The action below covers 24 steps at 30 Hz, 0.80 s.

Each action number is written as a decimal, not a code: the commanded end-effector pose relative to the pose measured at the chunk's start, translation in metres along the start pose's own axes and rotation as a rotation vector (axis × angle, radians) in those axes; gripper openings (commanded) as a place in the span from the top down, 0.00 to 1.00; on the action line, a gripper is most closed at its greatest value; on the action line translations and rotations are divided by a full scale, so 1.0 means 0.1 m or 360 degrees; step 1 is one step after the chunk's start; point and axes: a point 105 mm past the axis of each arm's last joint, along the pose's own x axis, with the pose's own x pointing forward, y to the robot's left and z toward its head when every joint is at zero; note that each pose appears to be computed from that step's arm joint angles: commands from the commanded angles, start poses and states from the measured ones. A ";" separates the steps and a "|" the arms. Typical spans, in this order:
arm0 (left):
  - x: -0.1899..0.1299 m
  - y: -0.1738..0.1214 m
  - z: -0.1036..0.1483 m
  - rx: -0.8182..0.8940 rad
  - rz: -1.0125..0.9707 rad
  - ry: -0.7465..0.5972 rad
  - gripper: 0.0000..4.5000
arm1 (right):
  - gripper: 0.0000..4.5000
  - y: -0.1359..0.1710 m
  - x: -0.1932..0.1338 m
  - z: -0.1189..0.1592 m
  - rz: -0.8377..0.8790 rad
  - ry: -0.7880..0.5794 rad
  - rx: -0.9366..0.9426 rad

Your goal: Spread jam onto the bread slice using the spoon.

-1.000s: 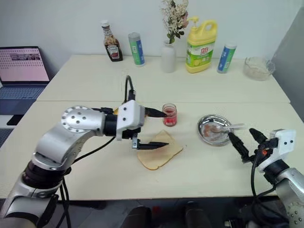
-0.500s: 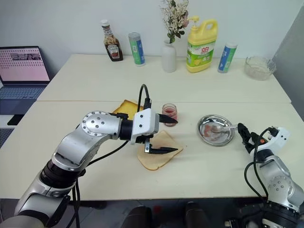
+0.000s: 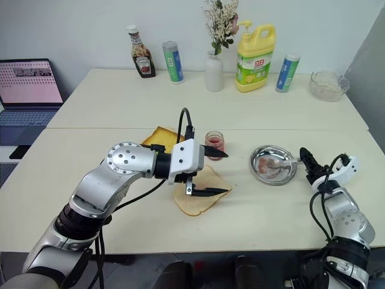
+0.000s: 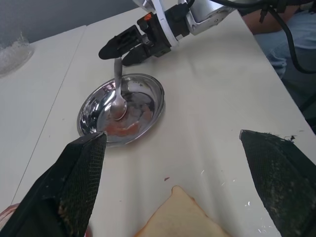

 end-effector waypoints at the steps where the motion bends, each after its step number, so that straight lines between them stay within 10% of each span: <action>1: -0.02 0.00 0.06 0.0066 0.0006 -0.0012 0.00 | 0.04 0.11 0.02 0.11 0.0097 -0.0064 0.0060; 14: -0.03 0.03 -0.01 0.0057 0.0019 0.0027 0.00 | 1.00 0.18 0.10 0.11 0.0160 -0.0062 0.0136; 24: -0.22 0.18 -0.11 -0.0029 0.0198 0.0074 0.00 | 1.00 0.62 0.01 0.28 0.0394 -0.0079 0.0057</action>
